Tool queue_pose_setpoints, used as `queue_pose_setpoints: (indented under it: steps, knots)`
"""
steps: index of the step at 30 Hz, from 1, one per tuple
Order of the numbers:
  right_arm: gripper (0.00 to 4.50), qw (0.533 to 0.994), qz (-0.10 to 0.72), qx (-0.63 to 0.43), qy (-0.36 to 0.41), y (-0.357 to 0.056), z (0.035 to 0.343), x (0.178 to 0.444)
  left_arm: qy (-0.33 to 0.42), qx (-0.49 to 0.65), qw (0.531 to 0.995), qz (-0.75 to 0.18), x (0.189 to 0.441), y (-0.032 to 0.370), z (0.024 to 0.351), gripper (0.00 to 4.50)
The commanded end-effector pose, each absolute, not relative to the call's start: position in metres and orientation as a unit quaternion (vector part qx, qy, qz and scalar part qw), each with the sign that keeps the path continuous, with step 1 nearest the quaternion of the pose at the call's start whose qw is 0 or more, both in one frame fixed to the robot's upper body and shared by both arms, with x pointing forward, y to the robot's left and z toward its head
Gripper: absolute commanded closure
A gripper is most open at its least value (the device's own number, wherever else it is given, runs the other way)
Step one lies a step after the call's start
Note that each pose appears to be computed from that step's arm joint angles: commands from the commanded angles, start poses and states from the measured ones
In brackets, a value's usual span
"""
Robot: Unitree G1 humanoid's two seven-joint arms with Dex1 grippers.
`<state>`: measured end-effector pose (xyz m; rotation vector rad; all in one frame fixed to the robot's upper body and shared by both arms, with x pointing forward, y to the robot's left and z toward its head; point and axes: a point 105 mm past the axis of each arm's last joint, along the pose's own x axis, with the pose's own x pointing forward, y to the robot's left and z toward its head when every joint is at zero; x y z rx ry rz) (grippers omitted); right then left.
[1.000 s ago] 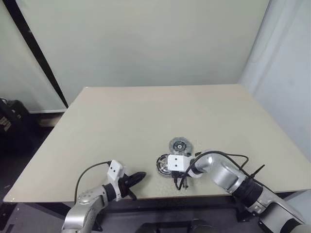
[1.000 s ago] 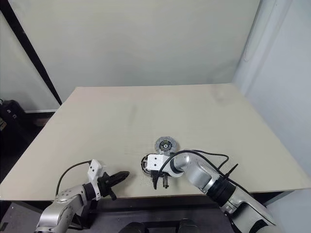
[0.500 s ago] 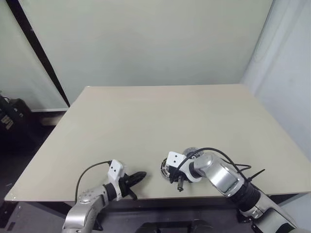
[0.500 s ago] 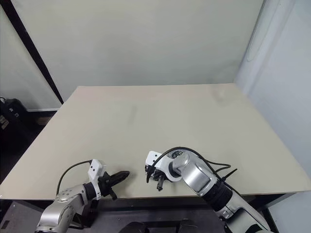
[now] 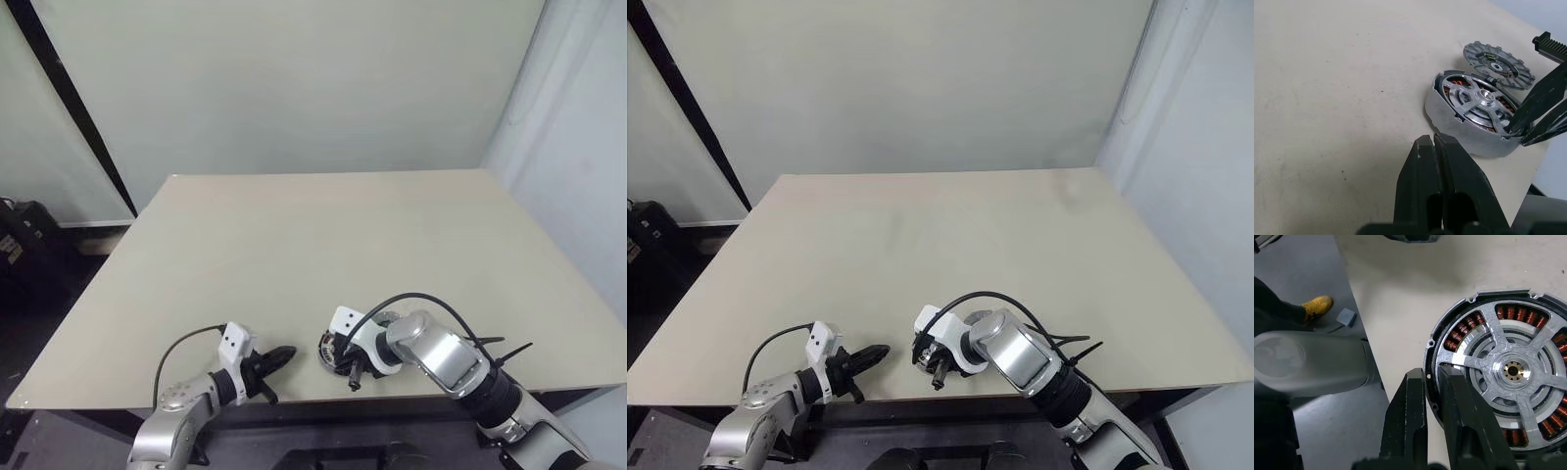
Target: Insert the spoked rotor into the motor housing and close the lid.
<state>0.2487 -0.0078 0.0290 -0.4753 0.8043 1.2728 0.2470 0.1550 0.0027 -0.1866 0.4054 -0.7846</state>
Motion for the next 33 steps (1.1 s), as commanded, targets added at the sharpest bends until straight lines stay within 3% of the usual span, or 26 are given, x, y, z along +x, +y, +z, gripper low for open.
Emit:
queue_pose_setpoints:
  steps: [1,12,16,18,24,28,33]
  knots:
    - [3.71,0.689,0.607,-0.225,0.324,0.005,0.038,0.238,0.180,-0.082,0.900,-0.388,0.251,0.152,0.010,4.50]
    - [0.04,0.710,0.614,-0.208,0.275,0.009,0.068,0.237,0.181,-0.082,0.898,-0.392,0.252,0.151,0.011,4.50]
    - [0.04,0.754,0.579,-0.194,0.241,0.003,0.082,0.250,0.180,-0.083,0.900,-0.389,0.251,0.152,0.011,4.50]
    - [0.04,0.797,0.534,-0.184,0.214,-0.008,0.092,0.268,0.178,-0.086,0.902,-0.384,0.250,0.155,0.012,4.50]
    - [0.04,0.884,0.400,-0.174,0.168,-0.061,0.103,0.310,0.177,-0.091,0.906,-0.372,0.246,0.162,0.011,4.50]
    - [0.04,0.908,0.324,-0.204,0.170,-0.101,0.094,0.326,0.174,-0.093,0.908,-0.368,0.246,0.164,0.013,4.50]
    - [0.04,0.903,0.263,-0.283,0.186,-0.143,0.077,0.337,0.171,-0.093,0.910,-0.367,0.248,0.166,0.016,4.50]
